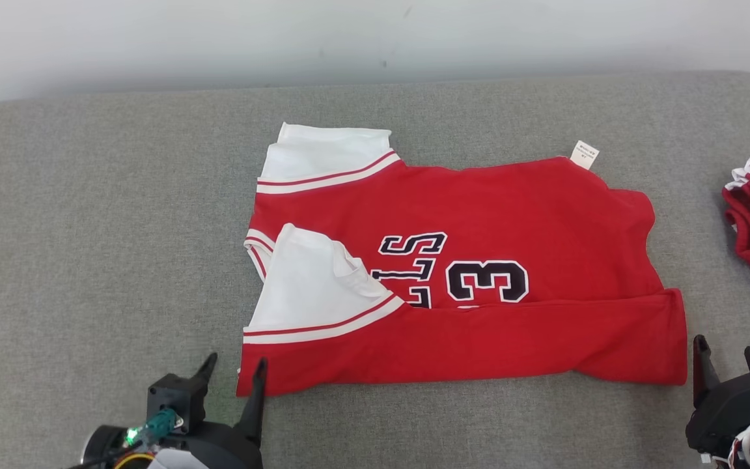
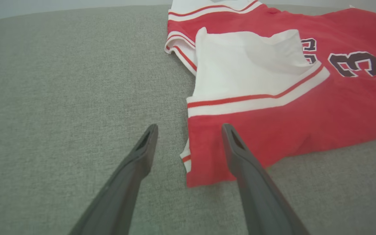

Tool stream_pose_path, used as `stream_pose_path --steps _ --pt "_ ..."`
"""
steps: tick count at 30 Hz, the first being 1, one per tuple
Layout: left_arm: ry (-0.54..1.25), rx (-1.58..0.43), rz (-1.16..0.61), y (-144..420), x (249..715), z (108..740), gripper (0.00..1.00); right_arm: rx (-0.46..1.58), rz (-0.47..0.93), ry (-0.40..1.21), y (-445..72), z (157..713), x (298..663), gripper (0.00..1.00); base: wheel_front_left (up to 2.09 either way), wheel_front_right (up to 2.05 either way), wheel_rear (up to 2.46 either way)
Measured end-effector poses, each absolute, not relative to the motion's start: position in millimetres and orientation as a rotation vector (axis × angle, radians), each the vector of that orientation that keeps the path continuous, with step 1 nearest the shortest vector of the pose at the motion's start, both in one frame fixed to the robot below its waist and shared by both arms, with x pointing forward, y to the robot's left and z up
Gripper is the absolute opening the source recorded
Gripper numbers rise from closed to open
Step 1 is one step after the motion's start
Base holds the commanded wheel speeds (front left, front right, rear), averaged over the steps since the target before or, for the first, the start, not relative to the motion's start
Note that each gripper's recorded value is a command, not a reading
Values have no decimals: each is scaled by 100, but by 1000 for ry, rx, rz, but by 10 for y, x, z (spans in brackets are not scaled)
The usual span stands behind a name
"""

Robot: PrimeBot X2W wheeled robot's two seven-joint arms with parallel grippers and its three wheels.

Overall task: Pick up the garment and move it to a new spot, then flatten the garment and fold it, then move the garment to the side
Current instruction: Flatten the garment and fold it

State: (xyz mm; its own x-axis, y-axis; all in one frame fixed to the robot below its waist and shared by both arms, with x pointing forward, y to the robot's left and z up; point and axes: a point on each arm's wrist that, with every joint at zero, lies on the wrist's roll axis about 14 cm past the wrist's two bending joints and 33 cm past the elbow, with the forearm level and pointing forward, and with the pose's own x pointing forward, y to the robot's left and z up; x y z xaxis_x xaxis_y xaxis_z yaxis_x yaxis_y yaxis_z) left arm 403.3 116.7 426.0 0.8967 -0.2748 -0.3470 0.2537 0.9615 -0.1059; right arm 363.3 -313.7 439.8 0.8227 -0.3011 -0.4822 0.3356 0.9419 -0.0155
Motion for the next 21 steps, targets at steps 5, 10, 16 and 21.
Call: stream_pose_path --steps 5,10,16,21 --pt "414 -95 -257 1123 3965 4148 100 88 -326 532 -3085 4288 3615 100 0 0 0" --pt "493 -116 -228 1120 3911 3940 100 100 -320 550 -3058 4204 3621 100 0 0 0" --pt "526 -127 -203 1122 3908 3791 70 106 -311 572 -3020 4115 3666 100 0 0 0" --pt "527 -140 -192 1129 3948 3742 0 101 -282 605 -2923 4024 3748 100 0 0 0"
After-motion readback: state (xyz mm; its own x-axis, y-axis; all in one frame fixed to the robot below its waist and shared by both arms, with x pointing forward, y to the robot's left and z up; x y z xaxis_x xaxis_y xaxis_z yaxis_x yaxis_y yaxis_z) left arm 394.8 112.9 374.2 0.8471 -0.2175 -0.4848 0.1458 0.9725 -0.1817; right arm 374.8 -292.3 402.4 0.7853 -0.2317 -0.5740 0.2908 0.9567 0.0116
